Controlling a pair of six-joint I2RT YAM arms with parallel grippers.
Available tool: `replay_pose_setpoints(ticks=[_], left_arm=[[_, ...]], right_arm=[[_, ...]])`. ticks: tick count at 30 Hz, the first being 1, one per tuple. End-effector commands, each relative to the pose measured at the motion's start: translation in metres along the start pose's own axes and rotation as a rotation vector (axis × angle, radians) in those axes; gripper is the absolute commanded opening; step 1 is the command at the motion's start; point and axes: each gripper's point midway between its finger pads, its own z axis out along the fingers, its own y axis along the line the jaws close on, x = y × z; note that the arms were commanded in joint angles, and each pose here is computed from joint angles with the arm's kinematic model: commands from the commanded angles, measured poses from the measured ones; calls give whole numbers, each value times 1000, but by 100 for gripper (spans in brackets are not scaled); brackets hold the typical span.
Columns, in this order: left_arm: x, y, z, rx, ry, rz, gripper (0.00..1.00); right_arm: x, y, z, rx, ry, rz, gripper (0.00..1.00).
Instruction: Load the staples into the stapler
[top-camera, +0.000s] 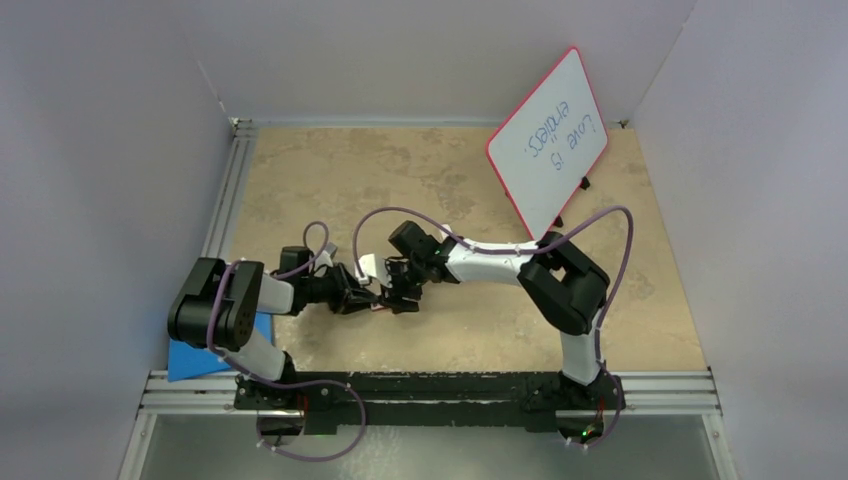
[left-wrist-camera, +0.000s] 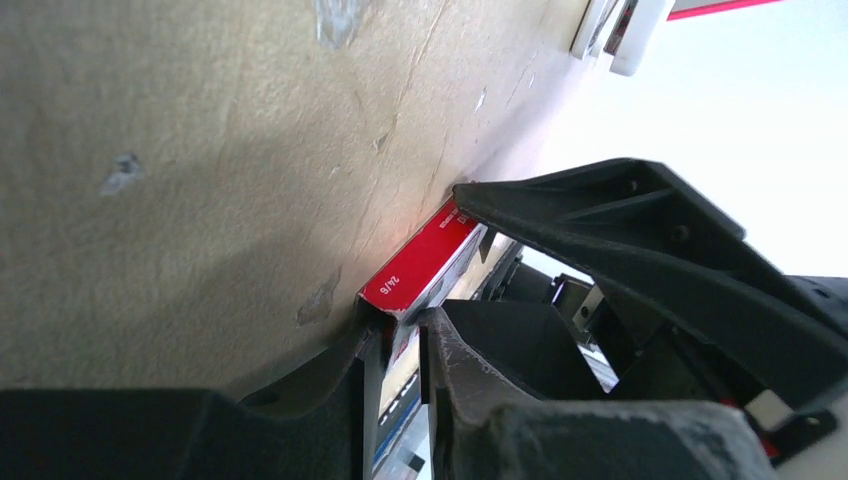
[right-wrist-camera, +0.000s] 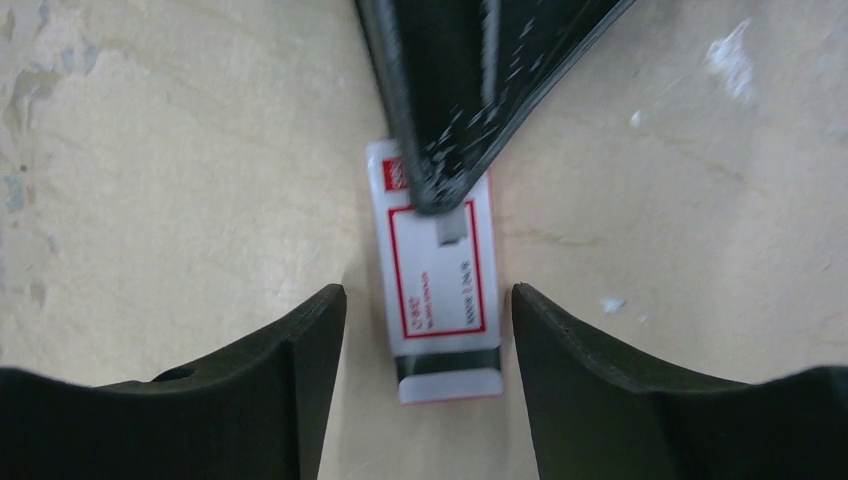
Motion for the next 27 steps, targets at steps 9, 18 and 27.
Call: replay_pose_setpoints(ticks=[9,18,27], left_arm=[[-20,-14,-3,-45,-55,67,34],[-19,-6,-4,-85,-64,49,32],[-18,-10,-6,-84,-61,58,29]], right_arm=[[15,0,-28,48,3,23,65],[20,-11,-18,61,29,16,54],[17,-8,-19,48,14,7,43]])
